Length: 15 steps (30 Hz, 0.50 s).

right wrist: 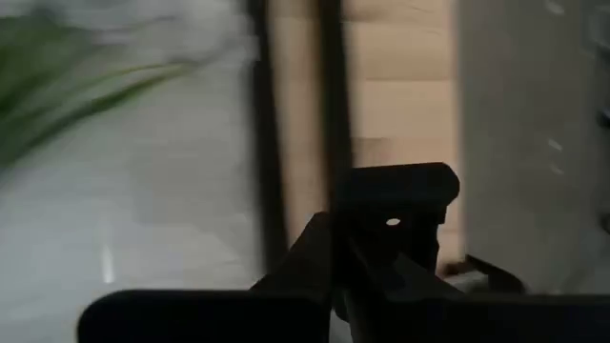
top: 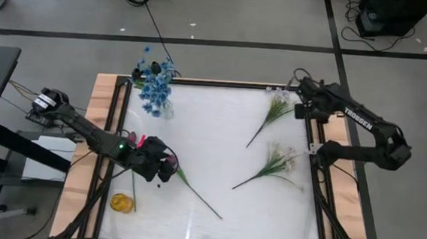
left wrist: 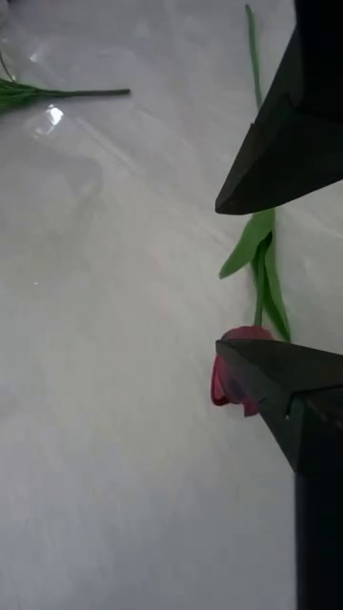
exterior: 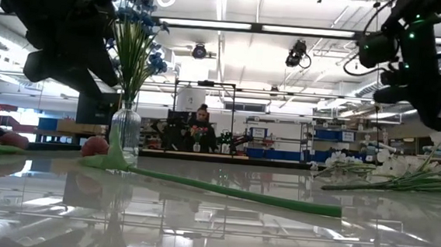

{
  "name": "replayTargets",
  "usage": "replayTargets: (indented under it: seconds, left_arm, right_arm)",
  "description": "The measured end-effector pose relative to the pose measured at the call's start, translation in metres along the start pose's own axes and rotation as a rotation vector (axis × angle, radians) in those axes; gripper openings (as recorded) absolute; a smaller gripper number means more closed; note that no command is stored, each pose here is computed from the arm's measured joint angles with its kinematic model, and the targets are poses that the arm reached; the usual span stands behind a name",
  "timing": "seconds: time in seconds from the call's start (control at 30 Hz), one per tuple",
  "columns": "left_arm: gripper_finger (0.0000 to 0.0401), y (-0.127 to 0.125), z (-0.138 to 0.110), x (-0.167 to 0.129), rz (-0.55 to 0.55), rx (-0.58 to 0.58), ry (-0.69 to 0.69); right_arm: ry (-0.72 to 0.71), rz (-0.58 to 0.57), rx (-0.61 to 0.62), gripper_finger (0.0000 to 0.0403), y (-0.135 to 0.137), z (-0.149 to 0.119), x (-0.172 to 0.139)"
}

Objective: Sort flowers into vase by color
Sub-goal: Put the left red tulip into the yellow vase

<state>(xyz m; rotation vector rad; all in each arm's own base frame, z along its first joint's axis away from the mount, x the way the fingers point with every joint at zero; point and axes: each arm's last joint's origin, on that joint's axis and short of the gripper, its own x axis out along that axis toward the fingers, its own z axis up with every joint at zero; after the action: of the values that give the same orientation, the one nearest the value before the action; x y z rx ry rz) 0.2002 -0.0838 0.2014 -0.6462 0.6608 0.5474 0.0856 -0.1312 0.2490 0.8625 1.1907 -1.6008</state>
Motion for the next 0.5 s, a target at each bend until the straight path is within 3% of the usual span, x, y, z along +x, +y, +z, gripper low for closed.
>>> replayTargets:
  seconds: [0.1,0.23,0.5]
  left_arm:
    - [0.0229,-0.001,-0.001,-0.001,-0.006,0.006,0.004]
    - [0.0229,-0.001,-0.002,-0.001,-0.008,0.006,0.010]
    - [0.0229,-0.001,-0.002,-0.001,-0.011,-0.010,0.019]
  right_arm:
    - [0.035,-0.063,0.023,0.0041,-0.010,0.003,0.004]
    - [0.074,-0.116,-0.004,0.0098,-0.020,0.003,0.007]
    - [0.121,-0.059,-0.002,0.0232,-0.022,0.004,0.008]
